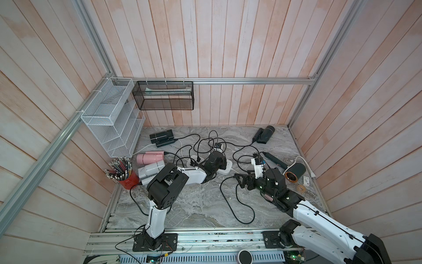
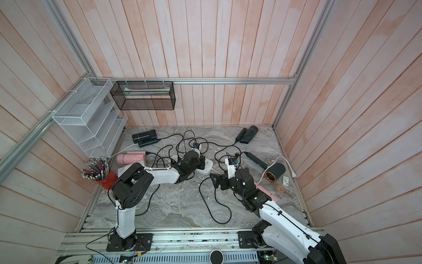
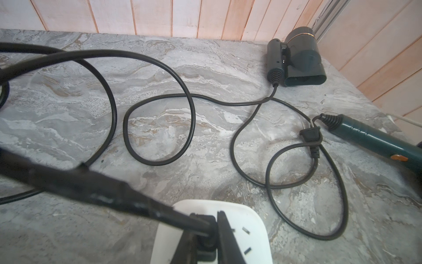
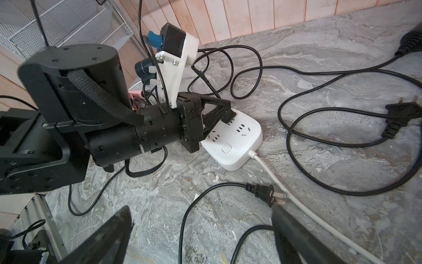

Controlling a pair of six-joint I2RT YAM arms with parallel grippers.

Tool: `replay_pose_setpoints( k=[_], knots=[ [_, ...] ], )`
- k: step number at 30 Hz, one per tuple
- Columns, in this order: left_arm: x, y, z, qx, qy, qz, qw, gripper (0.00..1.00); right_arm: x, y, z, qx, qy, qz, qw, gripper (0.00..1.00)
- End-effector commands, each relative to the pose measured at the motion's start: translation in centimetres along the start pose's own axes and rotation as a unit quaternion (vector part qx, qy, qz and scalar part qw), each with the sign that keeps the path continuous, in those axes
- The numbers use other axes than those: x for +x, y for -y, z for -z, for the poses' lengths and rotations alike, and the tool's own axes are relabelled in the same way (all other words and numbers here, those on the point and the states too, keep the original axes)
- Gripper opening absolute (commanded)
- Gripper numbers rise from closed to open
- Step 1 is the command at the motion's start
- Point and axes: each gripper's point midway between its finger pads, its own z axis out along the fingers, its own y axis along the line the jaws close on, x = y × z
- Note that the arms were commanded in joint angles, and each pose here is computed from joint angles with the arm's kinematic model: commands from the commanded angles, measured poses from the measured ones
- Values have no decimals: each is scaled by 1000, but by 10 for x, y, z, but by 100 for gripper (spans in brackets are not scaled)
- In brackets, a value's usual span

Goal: Charge the blow dryers
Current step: Insert the plug into the socket.

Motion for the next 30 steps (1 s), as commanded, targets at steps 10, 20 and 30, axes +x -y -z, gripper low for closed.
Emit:
replay_pose_setpoints(
  k=[10,20,30],
  knots=[
    [78,-6,-10,-35,-108,-34,993,15,5,13,7,29,8,-14,999,94],
    [84,0,-16,-64,-112,-56,990,15,4,18,11,41,17,-17,999,93],
    [96,1,-19,-78,-120,-60,988,15,-1,23,17,52,30,-21,998,92]
  ],
)
